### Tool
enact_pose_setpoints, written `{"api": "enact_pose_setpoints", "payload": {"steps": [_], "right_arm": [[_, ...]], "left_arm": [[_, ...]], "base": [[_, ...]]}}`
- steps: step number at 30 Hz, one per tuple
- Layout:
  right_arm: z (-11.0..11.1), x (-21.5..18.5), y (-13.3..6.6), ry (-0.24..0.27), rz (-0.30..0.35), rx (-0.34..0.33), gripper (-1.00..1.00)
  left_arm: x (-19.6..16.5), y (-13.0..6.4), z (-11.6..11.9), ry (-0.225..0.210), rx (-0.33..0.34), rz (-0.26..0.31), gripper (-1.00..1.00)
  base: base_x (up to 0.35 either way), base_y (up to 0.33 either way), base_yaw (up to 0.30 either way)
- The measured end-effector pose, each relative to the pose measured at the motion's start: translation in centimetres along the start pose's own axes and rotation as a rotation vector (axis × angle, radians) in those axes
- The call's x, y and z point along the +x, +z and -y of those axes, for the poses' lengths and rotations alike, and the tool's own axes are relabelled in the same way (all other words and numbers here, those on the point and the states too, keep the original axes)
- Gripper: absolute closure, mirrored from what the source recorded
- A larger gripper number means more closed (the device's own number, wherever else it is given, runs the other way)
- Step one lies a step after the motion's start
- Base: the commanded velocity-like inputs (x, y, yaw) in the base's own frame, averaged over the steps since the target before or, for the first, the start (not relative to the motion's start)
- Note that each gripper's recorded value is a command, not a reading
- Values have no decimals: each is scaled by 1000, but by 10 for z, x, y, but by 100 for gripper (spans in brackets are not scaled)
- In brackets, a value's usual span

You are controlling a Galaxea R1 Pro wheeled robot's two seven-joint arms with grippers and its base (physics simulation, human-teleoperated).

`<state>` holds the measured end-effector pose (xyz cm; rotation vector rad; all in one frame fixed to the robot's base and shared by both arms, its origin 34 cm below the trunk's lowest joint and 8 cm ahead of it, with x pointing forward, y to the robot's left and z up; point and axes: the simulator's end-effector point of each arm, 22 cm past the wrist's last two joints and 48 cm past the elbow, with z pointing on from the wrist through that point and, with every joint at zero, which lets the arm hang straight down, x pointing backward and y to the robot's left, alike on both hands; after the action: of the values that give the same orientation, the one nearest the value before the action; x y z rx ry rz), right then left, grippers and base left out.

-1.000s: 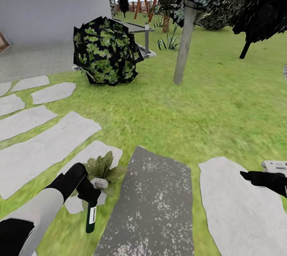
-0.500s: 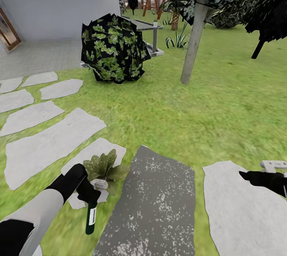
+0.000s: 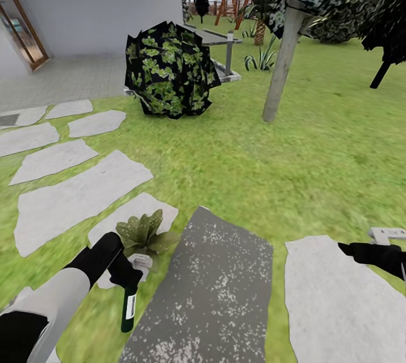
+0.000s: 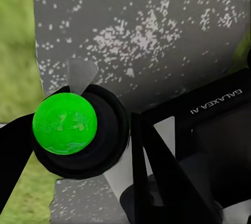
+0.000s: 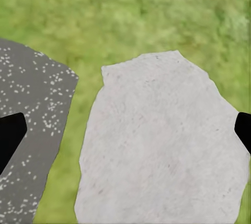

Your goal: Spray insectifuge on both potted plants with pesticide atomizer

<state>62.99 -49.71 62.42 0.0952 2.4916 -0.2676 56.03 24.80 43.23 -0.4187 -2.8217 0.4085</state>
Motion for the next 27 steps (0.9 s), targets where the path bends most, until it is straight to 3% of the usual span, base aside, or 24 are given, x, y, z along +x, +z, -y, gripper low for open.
{"api": "enact_pose_setpoints", "payload": {"steps": [12,27], "right_arm": [[-1,3,3,-2,-7,0,-100],[0,1,2,-1,-3,0,-100]], "left_arm": [[-1,2,-1,-4,3,-2,100],[-4,-2,-1,-2,1,5,100]], "base": [[19,-12,131],[176,-21,102]]}}
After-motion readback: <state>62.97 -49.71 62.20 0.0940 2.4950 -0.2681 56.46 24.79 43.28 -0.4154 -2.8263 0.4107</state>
